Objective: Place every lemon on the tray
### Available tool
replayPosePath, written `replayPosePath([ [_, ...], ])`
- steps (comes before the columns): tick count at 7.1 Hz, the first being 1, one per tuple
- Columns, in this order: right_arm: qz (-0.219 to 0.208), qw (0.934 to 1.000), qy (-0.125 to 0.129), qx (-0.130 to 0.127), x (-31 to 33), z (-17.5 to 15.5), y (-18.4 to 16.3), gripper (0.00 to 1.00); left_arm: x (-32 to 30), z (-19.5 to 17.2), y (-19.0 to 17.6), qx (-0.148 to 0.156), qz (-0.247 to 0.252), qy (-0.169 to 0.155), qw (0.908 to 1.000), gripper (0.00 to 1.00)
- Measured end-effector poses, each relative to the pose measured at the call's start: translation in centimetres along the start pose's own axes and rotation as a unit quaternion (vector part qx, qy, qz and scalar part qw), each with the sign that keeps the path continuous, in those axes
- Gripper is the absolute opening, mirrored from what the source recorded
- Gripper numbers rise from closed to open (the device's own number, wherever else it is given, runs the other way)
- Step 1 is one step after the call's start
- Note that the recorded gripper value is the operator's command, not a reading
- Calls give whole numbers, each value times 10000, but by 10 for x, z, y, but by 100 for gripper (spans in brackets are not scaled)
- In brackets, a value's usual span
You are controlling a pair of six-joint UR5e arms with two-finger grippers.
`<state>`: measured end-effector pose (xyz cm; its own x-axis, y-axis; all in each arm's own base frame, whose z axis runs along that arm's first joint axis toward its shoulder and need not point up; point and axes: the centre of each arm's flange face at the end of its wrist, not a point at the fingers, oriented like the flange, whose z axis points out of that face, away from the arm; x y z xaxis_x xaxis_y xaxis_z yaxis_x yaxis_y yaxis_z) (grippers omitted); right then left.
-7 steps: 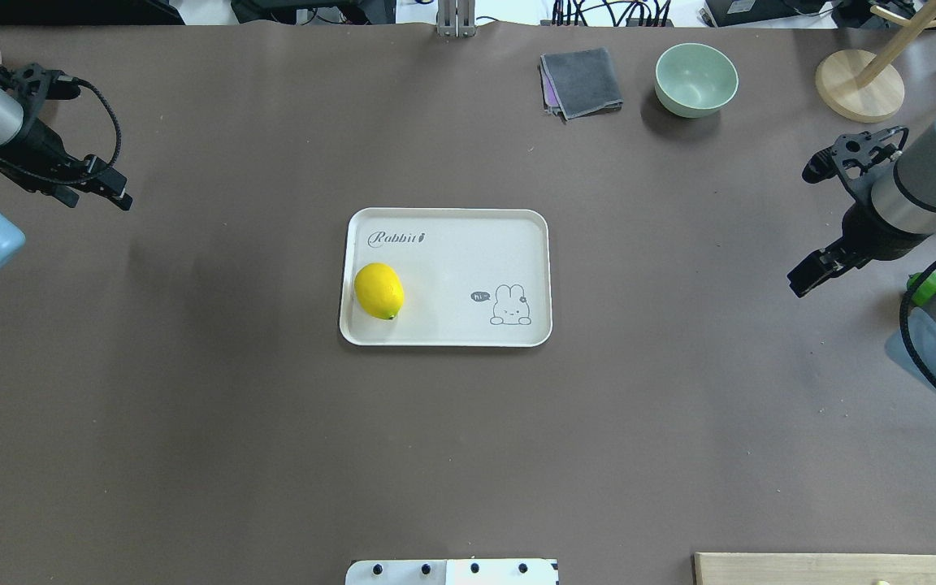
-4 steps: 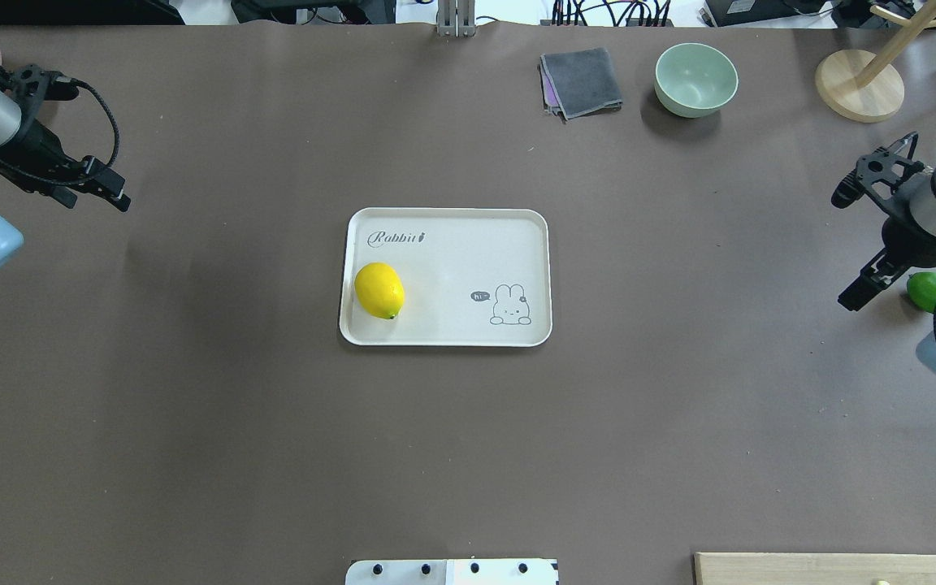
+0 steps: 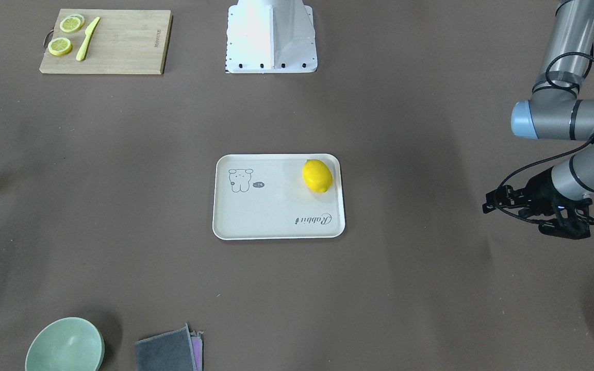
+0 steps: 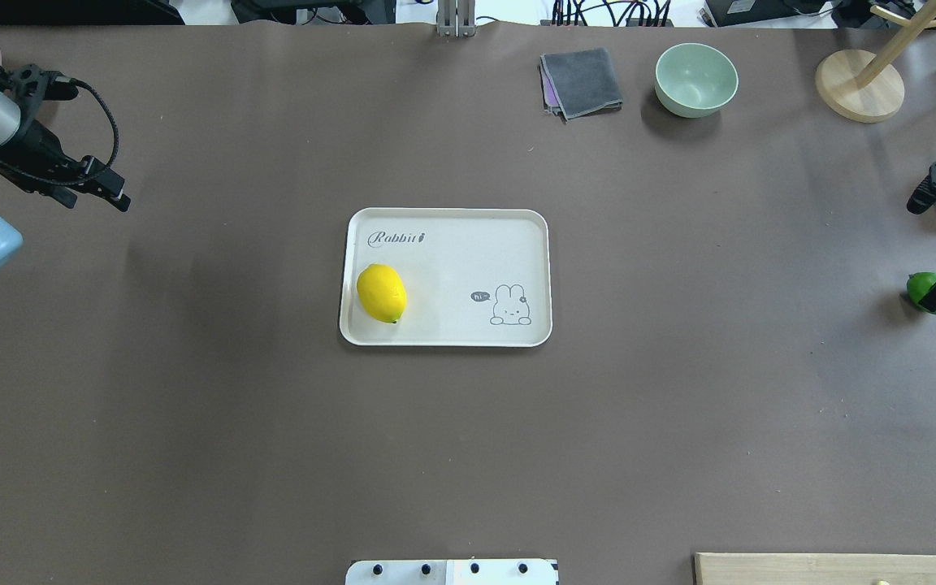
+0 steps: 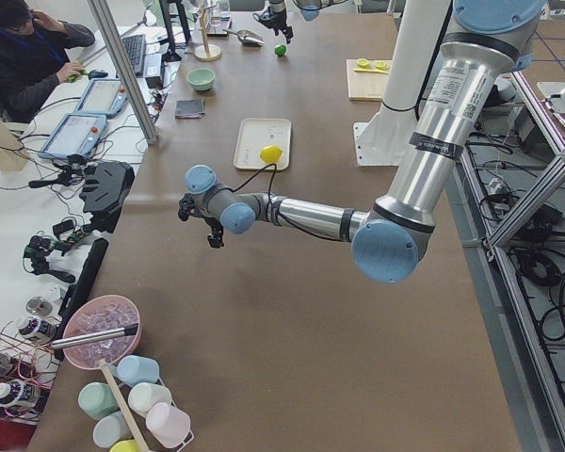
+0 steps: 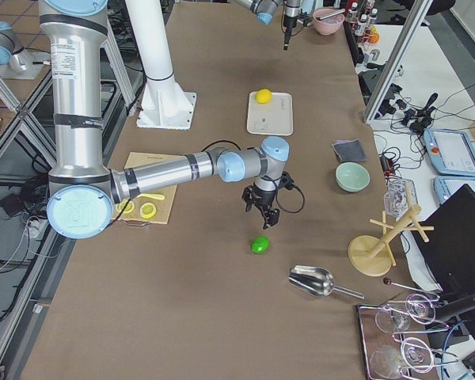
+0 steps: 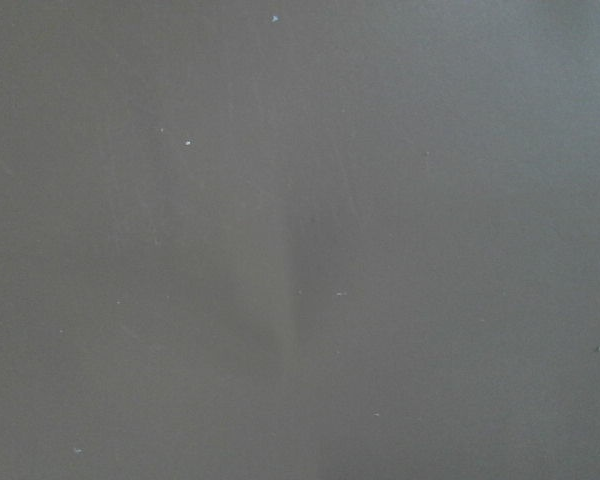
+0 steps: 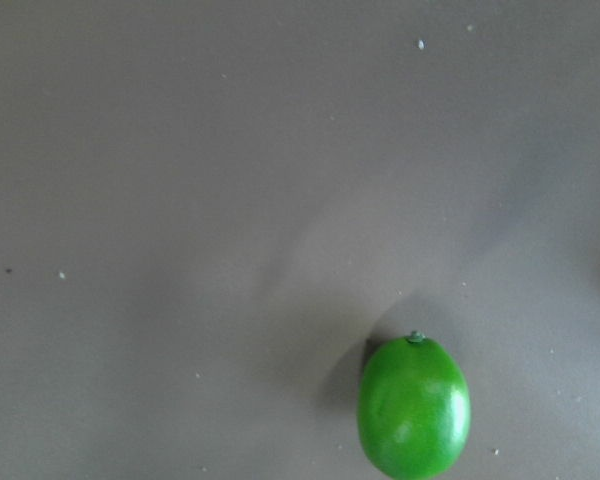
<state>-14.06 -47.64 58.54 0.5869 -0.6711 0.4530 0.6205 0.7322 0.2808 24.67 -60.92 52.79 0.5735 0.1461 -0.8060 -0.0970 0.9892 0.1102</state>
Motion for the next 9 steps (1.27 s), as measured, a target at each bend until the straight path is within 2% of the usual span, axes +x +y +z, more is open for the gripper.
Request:
replayPosePath([
  [4,215,9998,-30,-13,45,53,21,100,0,1,0,-6,0,0,10000,97],
  [9,691,9973,-236,94,41,57,2,97,-1,1,0,-13,-10,0,10000,97],
])
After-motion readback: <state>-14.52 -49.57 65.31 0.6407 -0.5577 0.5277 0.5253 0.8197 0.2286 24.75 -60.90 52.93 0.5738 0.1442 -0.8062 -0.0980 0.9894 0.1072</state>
